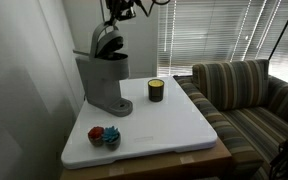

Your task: Open the coffeemaker

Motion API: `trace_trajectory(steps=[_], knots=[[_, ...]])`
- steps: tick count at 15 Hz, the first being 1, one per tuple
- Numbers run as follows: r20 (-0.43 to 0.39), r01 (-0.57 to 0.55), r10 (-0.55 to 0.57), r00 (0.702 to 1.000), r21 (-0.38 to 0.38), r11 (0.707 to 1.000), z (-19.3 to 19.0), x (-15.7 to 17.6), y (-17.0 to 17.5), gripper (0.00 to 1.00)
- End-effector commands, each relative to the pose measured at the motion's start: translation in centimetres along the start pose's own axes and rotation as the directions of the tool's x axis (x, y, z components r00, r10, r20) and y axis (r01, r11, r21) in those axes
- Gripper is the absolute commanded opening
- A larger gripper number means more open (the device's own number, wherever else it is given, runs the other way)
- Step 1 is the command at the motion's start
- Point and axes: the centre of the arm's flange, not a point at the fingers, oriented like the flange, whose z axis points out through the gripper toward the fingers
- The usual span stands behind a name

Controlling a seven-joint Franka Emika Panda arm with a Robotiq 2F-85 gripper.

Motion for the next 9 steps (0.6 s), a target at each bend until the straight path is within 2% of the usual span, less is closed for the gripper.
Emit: trace_trajectory(steps=[1,9], knots=[[-0.010,-0.031,0.032,0.999,0.056,0.998,1.25,0.43,-0.92,0.00],[-0.005,-0.053,0.054,0.999,0.082,0.995,1.92,0.47,-1.41,0.00]])
